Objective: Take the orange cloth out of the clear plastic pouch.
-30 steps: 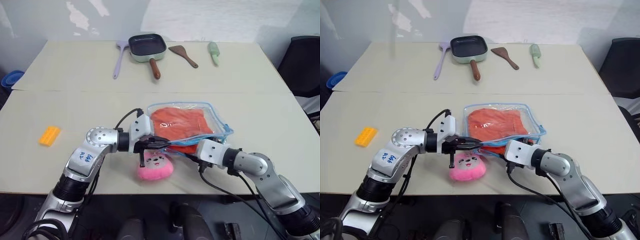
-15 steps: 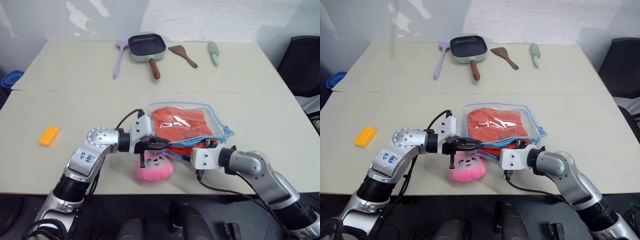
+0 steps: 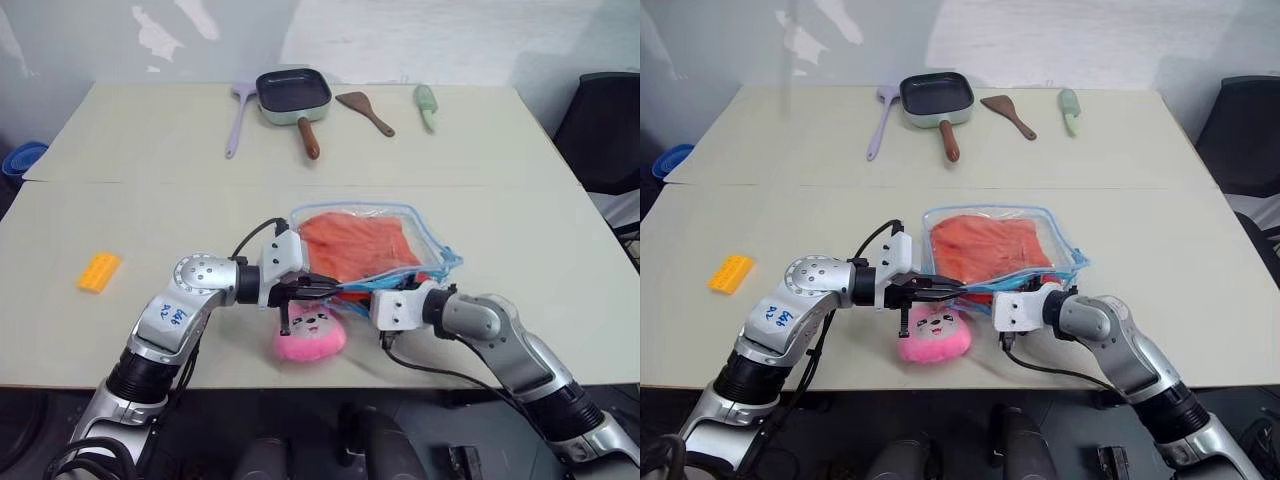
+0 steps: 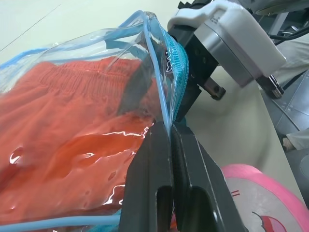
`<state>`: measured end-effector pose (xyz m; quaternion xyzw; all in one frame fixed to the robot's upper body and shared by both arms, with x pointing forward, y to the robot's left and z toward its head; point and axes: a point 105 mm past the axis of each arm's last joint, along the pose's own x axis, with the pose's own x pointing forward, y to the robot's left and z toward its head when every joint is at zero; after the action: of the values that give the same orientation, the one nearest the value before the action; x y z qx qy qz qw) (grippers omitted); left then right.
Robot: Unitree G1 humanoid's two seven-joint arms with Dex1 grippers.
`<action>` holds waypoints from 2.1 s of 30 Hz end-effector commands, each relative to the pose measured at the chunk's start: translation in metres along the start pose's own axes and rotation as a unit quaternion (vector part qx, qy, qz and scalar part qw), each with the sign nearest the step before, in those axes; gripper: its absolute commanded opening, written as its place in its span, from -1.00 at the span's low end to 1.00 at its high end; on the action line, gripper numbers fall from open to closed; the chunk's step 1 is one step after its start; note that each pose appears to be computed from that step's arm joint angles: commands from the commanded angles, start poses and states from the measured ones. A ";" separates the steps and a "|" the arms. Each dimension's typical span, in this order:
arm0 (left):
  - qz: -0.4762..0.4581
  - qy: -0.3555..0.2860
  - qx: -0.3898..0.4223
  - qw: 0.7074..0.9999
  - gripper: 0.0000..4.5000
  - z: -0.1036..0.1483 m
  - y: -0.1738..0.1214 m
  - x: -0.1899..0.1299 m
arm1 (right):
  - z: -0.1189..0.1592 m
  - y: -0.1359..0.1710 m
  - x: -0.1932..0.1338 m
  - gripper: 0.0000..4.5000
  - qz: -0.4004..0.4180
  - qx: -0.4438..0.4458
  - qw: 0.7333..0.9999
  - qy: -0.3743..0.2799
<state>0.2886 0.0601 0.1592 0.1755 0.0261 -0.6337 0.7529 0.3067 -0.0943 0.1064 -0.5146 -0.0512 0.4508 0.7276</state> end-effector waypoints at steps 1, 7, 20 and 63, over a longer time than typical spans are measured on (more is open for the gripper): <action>0.002 -0.017 0.024 1.000 -1.00 0.015 0.001 -0.002 | -0.018 0.013 0.001 -0.91 0.023 0.006 0.999 0.035; 0.031 -0.039 -0.010 0.999 -1.00 0.021 0.011 -0.002 | -0.025 0.028 -0.002 -0.98 0.062 -0.030 0.996 0.050; 0.108 0.028 0.022 0.994 -1.00 -0.002 0.038 0.012 | -0.004 0.035 -0.030 -0.98 0.101 -0.194 0.976 0.009; -0.038 0.122 0.130 0.983 -1.00 -0.041 -0.003 -0.045 | -0.132 0.006 -0.141 -0.98 -0.203 0.234 0.918 0.249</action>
<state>0.2842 0.1154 0.1313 0.3333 0.0453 -0.6361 0.6944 0.2930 -0.2955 0.0996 -0.3892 0.1340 0.1298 0.9021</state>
